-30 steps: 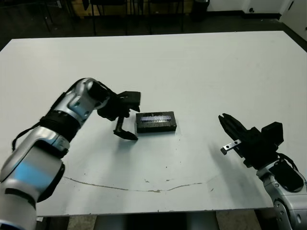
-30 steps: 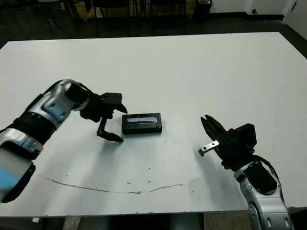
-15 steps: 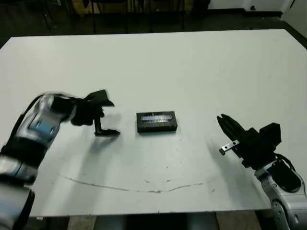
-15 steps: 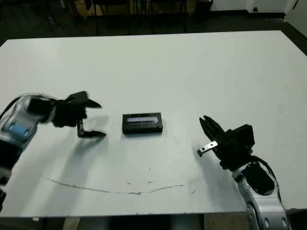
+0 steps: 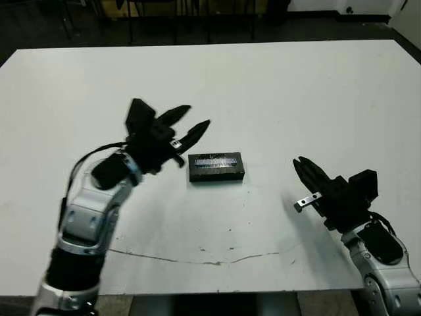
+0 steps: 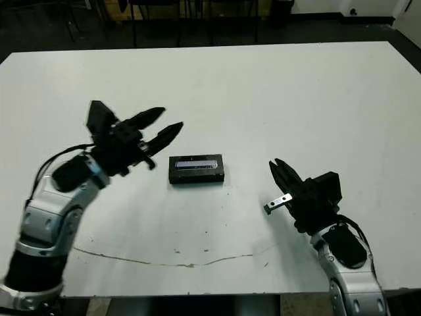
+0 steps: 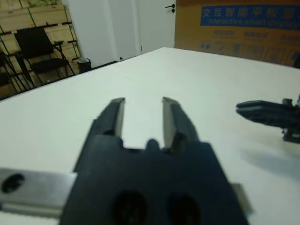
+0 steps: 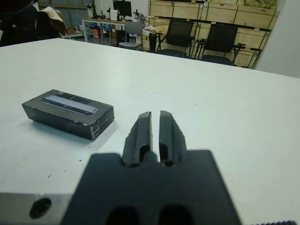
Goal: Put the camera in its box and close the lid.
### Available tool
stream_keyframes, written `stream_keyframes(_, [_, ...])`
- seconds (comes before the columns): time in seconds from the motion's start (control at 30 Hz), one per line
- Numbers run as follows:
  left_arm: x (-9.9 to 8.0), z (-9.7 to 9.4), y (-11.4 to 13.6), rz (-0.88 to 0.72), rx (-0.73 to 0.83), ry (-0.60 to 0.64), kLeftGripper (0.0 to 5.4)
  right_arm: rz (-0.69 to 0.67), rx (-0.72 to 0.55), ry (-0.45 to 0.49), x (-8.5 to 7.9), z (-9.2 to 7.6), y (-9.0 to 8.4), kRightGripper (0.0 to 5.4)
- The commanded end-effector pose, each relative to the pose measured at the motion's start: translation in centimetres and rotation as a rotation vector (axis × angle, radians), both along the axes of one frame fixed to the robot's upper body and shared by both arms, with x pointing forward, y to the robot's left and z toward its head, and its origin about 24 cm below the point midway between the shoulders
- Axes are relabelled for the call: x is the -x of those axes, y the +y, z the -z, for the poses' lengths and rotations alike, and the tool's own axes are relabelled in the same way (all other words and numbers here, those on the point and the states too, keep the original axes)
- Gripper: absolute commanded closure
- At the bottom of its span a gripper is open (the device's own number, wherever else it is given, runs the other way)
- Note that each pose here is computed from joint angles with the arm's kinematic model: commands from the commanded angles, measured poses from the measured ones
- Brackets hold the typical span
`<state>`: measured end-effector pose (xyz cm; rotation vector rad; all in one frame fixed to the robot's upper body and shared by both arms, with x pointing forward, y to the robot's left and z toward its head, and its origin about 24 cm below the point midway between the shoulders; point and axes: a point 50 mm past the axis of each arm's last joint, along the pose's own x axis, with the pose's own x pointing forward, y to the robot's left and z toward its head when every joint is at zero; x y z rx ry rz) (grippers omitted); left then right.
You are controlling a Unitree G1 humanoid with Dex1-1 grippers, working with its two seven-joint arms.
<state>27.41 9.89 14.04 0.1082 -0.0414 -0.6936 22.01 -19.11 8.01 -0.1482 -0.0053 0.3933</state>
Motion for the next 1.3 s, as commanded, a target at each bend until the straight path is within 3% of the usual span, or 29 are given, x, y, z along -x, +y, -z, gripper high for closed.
stream_keyframes(0.03, [0.0, 1.3, -0.9, -0.033, -0.039, 0.066, 4.29, 0.009, 0.005, 0.024, 0.2, 0.3, 0.0, 5.4])
stream_keyframes(0.23, [-0.1, 3.3, -2.6, -0.059, -0.088, 0.184, 5.38, 0.001, -0.021, 0.027, 0.1, 0.5, 0.0, 5.4])
stream_keyframes(0.47, [0.6, 5.8, -3.5, -0.085, -0.122, 0.329, 5.38, 0.0, -0.03, 0.029, 0.2, 0.4, 0.0, 5.4])
stream_keyframes(0.77, [1.5, 10.1, -2.9, -0.146, -0.141, 0.537, 5.38, 0.0, -0.032, 0.028, 0.3, 0.5, 0.2, 5.4])
stream_keyframes(1.3, [1.9, 10.3, -2.2, -0.139, -0.138, 0.568, 5.38, -0.02, -0.038, 0.024, 0.4, 0.6, 0.1, 5.4])
